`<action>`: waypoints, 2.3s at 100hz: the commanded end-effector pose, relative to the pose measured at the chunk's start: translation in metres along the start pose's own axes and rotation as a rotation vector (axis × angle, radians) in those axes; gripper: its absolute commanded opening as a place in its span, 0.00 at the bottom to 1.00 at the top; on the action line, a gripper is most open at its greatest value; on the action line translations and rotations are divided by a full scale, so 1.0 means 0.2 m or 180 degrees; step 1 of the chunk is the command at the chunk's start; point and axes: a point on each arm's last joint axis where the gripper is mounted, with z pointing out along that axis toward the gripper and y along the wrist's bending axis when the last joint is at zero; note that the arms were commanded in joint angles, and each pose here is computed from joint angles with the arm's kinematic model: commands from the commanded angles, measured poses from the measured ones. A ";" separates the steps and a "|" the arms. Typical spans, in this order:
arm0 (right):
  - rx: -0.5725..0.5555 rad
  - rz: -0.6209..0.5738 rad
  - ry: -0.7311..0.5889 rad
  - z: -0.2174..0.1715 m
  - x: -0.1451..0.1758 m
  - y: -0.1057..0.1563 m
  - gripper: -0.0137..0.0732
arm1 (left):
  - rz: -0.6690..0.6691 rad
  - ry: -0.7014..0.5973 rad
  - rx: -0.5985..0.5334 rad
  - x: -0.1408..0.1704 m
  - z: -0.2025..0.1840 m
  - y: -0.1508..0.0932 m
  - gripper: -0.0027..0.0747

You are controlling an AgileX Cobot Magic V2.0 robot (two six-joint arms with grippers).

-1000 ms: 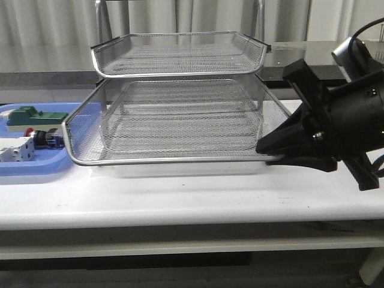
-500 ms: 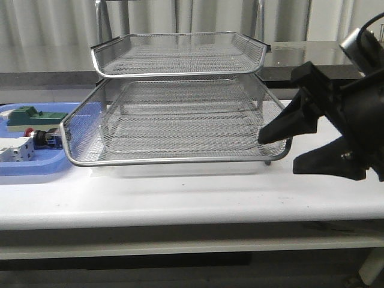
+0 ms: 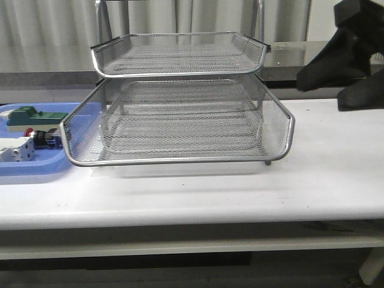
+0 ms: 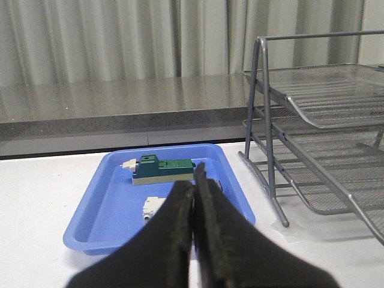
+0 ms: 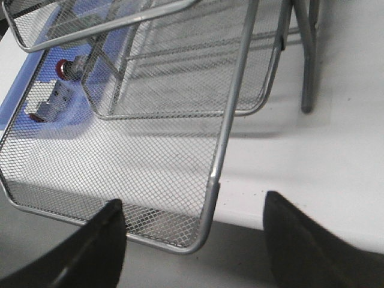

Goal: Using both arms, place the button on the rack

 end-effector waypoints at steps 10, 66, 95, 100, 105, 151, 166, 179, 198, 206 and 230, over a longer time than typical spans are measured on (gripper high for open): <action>0.0057 -0.0237 -0.0381 -0.18 -0.07 0.07 0.73 | -0.0058 -0.0221 0.0017 0.03 -0.01 0.00 0.04; 0.0954 -0.0351 0.0093 -0.53 -0.11 0.01 0.73 | -0.0058 -0.0221 0.0017 0.03 -0.01 0.00 0.04; 0.1089 -0.0664 -0.0310 -0.70 -0.09 0.09 0.73 | -0.0058 -0.0221 0.0017 0.03 -0.01 0.00 0.04; 0.1105 -0.0703 -0.0343 -0.71 -0.08 0.10 0.73 | -0.0058 -0.0221 0.0017 0.03 -0.01 0.00 0.04; 0.1128 -0.0738 -0.0365 -0.73 -0.08 0.11 0.73 | -0.0058 -0.0221 0.0017 0.03 -0.01 0.00 0.04; 0.1239 -0.1130 -0.0461 -0.81 -0.04 0.14 0.51 | -0.0058 -0.0221 0.0017 0.03 -0.01 0.00 0.04; 0.1222 -0.1138 -0.0439 -0.81 -0.04 0.15 0.37 | -0.0058 -0.0221 0.0017 0.03 -0.01 0.00 0.04; 0.1220 -0.1135 -0.0431 -0.81 -0.04 0.15 0.18 | -0.0058 -0.0221 0.0017 0.03 -0.01 0.00 0.04; 0.1220 -0.1135 -0.0431 -0.81 -0.04 0.15 0.08 | -0.0087 -0.0416 0.0028 0.00 -0.01 0.00 0.04; 0.1221 -0.1134 -0.0427 -0.81 -0.04 0.15 0.08 | -0.0270 -0.0511 0.0022 -0.05 -0.02 0.00 0.04; 0.1221 -0.1134 -0.0427 -0.81 -0.04 0.15 0.08 | -0.0415 -0.0236 0.0023 -0.24 -0.01 0.00 0.04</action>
